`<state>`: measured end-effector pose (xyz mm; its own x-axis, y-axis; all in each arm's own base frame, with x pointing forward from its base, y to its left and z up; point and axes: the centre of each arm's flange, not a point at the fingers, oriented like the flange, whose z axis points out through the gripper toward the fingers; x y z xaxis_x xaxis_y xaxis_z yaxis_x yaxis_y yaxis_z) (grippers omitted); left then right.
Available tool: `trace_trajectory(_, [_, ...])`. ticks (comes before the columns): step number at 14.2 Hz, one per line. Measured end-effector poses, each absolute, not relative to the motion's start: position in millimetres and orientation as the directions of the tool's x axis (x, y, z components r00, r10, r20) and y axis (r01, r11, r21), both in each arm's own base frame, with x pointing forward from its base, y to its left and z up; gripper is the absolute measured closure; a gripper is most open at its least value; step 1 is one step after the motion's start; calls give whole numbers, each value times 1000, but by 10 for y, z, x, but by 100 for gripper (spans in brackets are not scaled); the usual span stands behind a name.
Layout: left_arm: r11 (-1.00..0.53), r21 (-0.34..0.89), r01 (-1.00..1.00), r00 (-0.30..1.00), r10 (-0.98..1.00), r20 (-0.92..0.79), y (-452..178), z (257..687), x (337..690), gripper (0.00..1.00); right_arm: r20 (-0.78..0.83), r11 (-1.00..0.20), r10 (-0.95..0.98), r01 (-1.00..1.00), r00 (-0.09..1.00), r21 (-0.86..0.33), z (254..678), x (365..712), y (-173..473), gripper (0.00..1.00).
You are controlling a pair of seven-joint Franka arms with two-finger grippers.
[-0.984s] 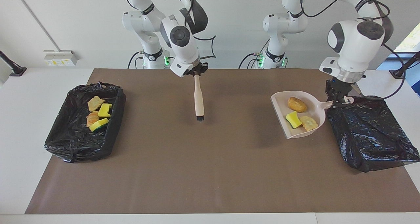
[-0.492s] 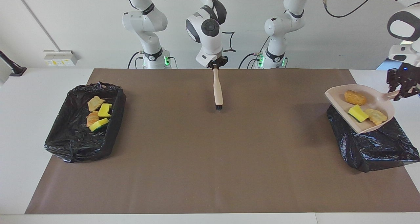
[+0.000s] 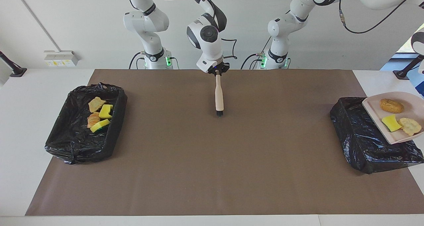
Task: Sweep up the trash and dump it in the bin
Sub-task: 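Carry the loaded dustpan to the bin nearest the left gripper and tip it, then bring the empty dustpan back to the table center with the left gripper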
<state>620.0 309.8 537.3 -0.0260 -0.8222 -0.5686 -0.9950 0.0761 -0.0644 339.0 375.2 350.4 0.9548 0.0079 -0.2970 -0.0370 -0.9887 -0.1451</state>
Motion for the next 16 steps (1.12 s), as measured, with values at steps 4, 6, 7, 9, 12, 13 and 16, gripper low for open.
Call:
trace_trajectory(4, [110,-15,-994,-72,-741,-667,2938,5344,6290,69,-307,-988,8,-40,952,-149,3455,3397,3759,74])
trace_trajectory(6, [108,1,-994,-77,-694,-716,2933,5362,6295,69,-306,-988,11,-37,952,-150,3455,3394,3763,74])
trace_trajectory(7, [108,8,-994,-80,-680,-729,2956,5379,6282,69,-307,-988,12,-36,952,-150,3453,3391,3764,74])
trace_trajectory(9, [105,14,-994,-79,-649,-757,3022,5494,6222,69,-312,-988,14,-35,950,-149,3431,3386,3763,74])
trace_trajectory(12, [84,0,-996,-53,-638,-768,2954,5794,6103,69,-313,-988,35,-15,949,-155,3417,3387,3763,57])
trace_trajectory(13, [72,4,-997,-49,-646,-762,2847,5883,6073,69,-308,-987,50,0,950,-162,3425,3394,3766,47])
trace_trajectory(16, [78,0,-997,-56,-716,-696,2233,5886,6183,69,-283,-984,68,18,957,-177,3506,3514,3735,12])
